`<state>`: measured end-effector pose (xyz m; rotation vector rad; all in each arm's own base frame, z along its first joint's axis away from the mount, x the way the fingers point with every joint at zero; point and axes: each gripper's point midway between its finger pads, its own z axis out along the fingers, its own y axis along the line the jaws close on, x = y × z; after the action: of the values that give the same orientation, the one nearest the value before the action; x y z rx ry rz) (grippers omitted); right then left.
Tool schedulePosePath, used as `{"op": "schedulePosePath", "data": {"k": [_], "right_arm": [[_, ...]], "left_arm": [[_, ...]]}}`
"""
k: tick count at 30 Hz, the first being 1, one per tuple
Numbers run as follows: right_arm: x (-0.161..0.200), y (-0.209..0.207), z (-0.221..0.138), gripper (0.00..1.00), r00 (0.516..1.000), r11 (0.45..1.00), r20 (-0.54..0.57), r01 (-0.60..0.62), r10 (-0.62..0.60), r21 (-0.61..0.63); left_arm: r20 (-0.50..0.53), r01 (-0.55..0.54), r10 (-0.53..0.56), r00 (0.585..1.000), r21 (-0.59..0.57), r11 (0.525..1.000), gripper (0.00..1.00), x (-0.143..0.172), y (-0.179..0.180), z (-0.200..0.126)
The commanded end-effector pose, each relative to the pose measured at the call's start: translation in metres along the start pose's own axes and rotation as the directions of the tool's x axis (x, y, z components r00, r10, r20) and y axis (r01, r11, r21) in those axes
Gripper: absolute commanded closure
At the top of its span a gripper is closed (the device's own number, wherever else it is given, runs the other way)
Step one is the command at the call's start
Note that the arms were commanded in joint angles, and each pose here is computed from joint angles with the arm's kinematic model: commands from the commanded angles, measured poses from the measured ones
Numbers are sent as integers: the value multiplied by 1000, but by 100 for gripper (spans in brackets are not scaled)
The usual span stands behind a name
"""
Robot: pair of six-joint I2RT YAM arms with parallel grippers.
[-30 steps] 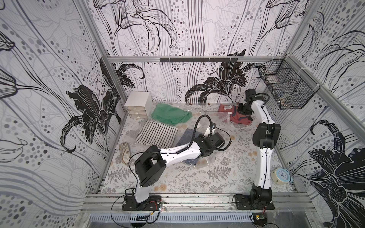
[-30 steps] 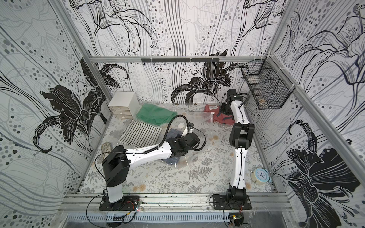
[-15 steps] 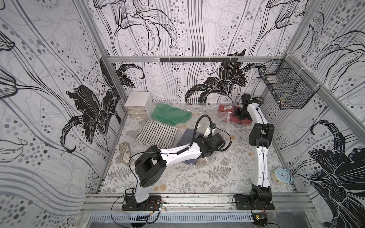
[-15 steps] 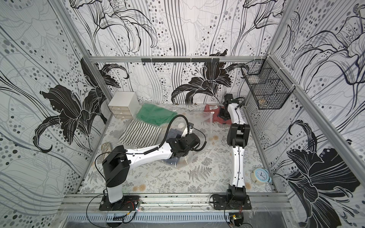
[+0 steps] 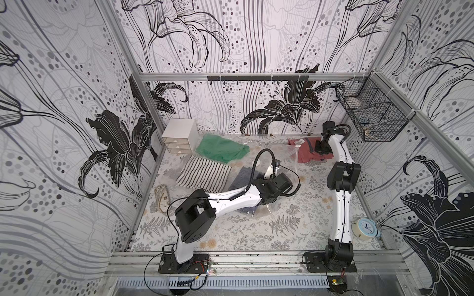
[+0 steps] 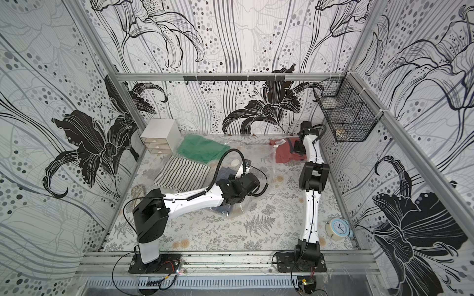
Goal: Take the tank top out of the vacuum bag
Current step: Adjust the tank top at the corner of the board, then take out the tank top from the vacuum bag.
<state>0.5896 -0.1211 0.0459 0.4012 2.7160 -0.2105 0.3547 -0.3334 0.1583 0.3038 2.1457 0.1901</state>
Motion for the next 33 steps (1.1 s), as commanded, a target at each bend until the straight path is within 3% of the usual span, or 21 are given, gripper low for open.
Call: {"op": "schedulePosePath", "data": {"k": [1, 8, 14, 20, 22, 27, 31, 33], "right_arm": [[-4, 24, -14, 83, 999, 997, 21, 35, -34, -65], [-25, 49, -84, 74, 989, 967, 95, -86, 112, -240], [-37, 40, -162, 67, 958, 969, 235, -108, 161, -224], [15, 58, -194, 67, 969, 932, 160, -127, 190, -341], [36, 60, -212, 66, 956, 910, 195, -130, 220, -393], [95, 73, -267, 65, 923, 813, 218, -148, 318, -563], [150, 89, -282, 62, 882, 634, 156, -187, 445, -751], [182, 96, -277, 58, 891, 607, 117, -197, 438, -770]], "left_arm": [[48, 39, -38, 998, -12, 999, 100, -18, 4, -7], [48, 36, -35, 998, -11, 999, 100, -17, 2, -12], [44, 40, -39, 998, -12, 999, 100, -15, 4, -12], [51, 51, -51, 997, 1, 999, 100, -19, 1, -13], [50, 50, -51, 997, 9, 999, 100, -19, -1, -12], [62, 50, -52, 997, 25, 998, 100, -23, -7, -11], [86, 50, -54, 995, 53, 997, 100, -26, -13, -10], [95, 50, -57, 994, 71, 996, 100, -25, -15, -10]]}}
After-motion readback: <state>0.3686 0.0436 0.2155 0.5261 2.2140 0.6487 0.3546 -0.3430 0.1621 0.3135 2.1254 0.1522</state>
